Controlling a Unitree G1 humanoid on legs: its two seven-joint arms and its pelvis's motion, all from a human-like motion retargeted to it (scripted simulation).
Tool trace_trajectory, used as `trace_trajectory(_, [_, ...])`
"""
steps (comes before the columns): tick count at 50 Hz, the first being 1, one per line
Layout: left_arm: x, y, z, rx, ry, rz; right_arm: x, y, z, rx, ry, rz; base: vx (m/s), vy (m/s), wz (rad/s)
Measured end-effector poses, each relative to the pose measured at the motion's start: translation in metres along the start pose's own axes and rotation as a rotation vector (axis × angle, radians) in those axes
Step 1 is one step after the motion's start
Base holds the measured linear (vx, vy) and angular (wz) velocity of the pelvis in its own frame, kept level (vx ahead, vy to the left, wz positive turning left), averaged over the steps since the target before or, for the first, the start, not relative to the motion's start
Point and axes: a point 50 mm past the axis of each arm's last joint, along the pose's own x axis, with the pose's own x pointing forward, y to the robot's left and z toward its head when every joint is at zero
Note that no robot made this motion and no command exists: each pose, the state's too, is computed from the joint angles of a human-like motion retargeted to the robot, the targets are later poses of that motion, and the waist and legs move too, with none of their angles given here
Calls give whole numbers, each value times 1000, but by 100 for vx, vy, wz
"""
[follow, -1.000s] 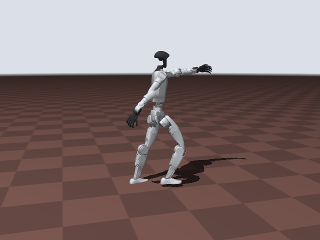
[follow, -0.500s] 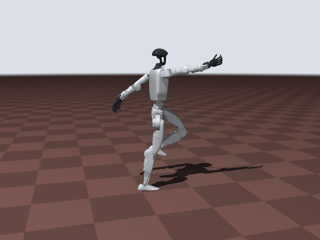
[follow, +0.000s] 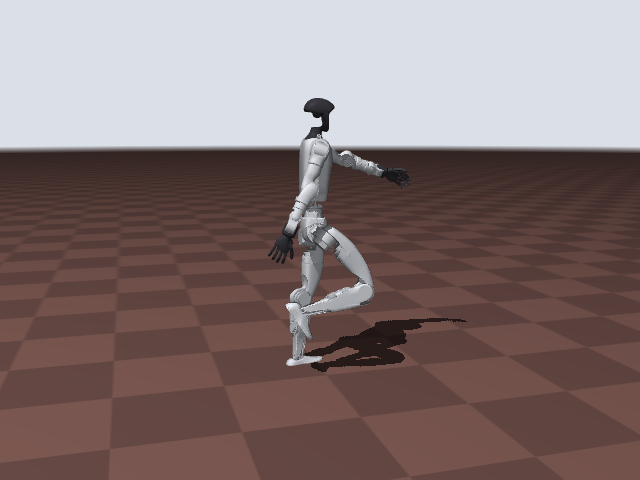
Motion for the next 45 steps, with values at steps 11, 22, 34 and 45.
trace_trajectory(11, [-75,114,219,91,-554,296,-49,-32,-195,384,386,-30,45,-4,23])
trace_trajectory(22, [-1,-79,-5,-95,-124,-206,-9,20,83,121,-203,10,51,-16,-2])
trace_trajectory(34, [-480,-170,-372,-551,1511,-511,-522,68,396,385,-1993,72,37,-7,-100])
trace_trajectory(45, [-643,-171,-314,-699,1965,-551,-692,97,308,404,-2443,88,39,9,-10])
